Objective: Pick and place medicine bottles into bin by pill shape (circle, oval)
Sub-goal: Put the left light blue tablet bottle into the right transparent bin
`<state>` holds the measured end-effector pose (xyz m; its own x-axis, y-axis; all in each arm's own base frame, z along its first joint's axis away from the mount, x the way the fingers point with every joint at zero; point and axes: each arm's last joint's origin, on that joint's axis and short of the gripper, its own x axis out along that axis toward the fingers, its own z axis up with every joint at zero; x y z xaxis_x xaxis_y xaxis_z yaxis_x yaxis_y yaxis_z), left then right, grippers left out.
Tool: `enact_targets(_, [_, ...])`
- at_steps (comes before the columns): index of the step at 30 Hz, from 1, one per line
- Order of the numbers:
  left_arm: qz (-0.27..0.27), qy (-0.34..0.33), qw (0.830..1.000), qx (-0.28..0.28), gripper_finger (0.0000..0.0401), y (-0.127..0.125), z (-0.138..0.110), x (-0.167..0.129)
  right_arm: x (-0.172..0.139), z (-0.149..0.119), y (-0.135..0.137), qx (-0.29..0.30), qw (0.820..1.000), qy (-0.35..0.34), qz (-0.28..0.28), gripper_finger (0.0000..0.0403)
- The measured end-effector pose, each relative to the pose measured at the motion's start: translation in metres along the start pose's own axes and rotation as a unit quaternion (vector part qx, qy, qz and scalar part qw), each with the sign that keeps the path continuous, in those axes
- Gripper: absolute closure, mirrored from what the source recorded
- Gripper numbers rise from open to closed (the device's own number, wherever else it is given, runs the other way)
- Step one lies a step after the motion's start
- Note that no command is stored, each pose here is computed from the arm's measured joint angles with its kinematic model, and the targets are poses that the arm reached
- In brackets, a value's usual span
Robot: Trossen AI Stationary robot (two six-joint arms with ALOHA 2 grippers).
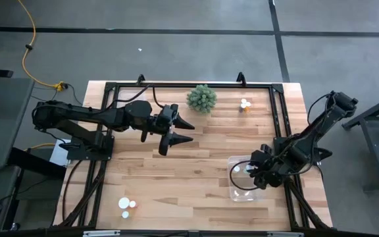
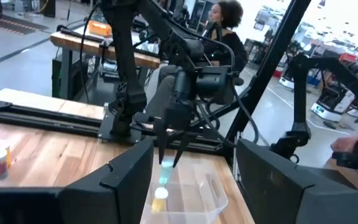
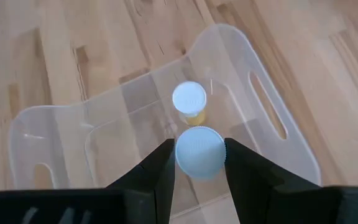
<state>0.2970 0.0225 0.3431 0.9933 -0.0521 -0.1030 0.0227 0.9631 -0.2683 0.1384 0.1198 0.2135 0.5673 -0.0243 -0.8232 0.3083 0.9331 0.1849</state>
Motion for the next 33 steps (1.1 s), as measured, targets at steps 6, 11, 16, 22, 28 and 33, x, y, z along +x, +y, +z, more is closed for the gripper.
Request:
enact_targets(6, [0.01, -0.003, 1.0, 0.0, 0.0184, 0.001, 0.0, 0.0, 0.009, -0.007, -0.007, -0.006, 1.0, -0.004, -0.018, 0.0286])
enact_targets(11, [0.014, -0.004, 1.0, 0.002, 0.0184, 0.001, 0.0, 0.0, 0.018, -0.01, -0.009, -0.013, 1.0, 0.003, -0.017, 0.0286])
enact_targets(16, [0.027, -0.007, 1.0, 0.004, 0.0184, 0.002, 0.0, 0.0, 0.028, -0.009, -0.004, -0.035, 0.999, 0.004, -0.019, 0.0286])
enact_targets(22, [0.027, -0.007, 1.0, 0.004, 0.0184, 0.002, 0.0, 0.0, 0.04, -0.011, -0.002, -0.042, 0.998, 0.02, -0.035, 0.0286])
enact_targets(28, [0.027, -0.007, 1.0, 0.004, 0.0184, 0.002, 0.0, 0.0, 0.043, -0.01, 0.001, -0.04, 0.999, 0.014, -0.03, 0.0286])
enact_targets(33, [0.027, -0.007, 1.0, 0.014, 0.0184, 0.002, 0.0, 0.0, 0.043, -0.011, 0.002, -0.038, 0.999, 0.019, -0.025, 0.0284])
